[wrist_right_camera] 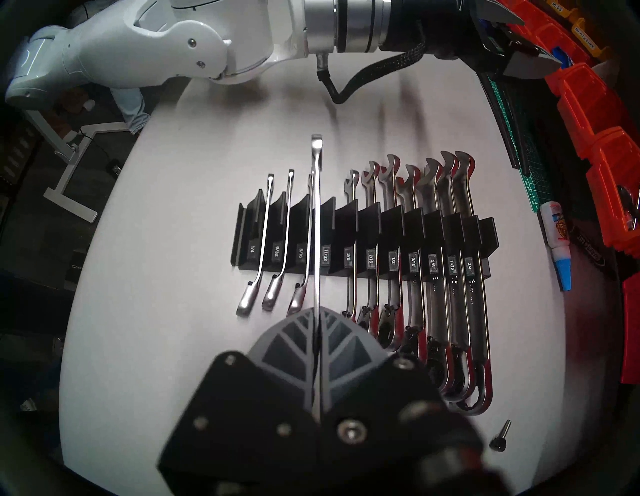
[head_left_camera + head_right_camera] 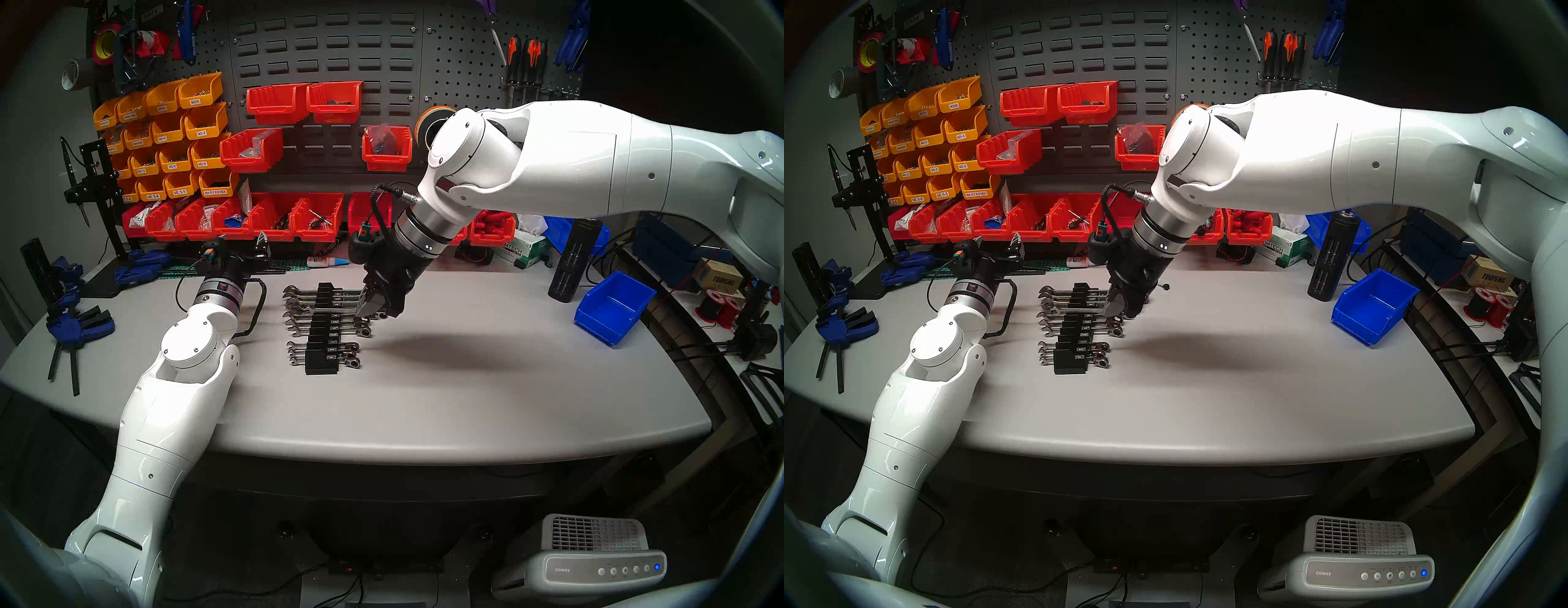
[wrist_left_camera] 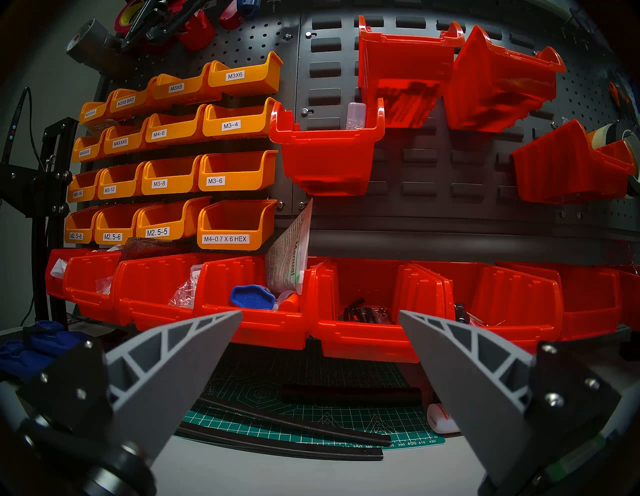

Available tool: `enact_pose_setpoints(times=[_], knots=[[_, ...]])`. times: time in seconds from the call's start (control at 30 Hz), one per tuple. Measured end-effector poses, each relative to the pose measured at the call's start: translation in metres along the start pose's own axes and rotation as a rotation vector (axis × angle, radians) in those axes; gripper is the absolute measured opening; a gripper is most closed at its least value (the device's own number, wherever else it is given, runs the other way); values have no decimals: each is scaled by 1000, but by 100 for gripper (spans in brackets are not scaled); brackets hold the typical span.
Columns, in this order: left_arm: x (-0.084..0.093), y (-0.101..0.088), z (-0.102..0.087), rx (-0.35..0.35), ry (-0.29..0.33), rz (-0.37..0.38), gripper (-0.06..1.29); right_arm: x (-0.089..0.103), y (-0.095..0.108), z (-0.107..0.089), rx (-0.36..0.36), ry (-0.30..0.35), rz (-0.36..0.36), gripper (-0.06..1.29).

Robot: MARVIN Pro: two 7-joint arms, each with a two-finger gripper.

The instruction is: Put the wrenches on the table into the correct slot in the case

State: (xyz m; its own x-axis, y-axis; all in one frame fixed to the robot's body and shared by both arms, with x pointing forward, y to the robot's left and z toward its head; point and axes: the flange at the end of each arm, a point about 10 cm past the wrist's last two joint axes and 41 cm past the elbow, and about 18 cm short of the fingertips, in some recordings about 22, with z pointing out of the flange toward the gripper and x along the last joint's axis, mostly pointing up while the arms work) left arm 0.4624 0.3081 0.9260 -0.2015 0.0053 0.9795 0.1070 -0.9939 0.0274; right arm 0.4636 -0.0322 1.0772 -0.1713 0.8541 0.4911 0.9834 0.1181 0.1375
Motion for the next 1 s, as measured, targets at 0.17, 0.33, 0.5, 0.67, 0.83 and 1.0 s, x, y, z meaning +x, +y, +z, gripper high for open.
enact_pose_setpoints(times=[0.17, 0.33, 0.5, 0.67, 0.83, 1.0], knots=[[0, 0, 0, 0, 0, 0, 123, 4, 4, 6, 7, 3, -3, -4], [0, 0, 0, 0, 0, 0, 123, 9, 5, 13, 23, 7, -3, -4], [0, 0, 0, 0, 0, 0, 123, 12, 5, 22, 27, 8, 0, -4], [0, 0, 0, 0, 0, 0, 123, 14, 6, 28, 28, 8, 3, -4], [0, 0, 0, 0, 0, 0, 123, 13, 7, 32, 31, 5, 9, -4], [0, 0, 0, 0, 0, 0, 124, 12, 7, 36, 35, 4, 13, -4]])
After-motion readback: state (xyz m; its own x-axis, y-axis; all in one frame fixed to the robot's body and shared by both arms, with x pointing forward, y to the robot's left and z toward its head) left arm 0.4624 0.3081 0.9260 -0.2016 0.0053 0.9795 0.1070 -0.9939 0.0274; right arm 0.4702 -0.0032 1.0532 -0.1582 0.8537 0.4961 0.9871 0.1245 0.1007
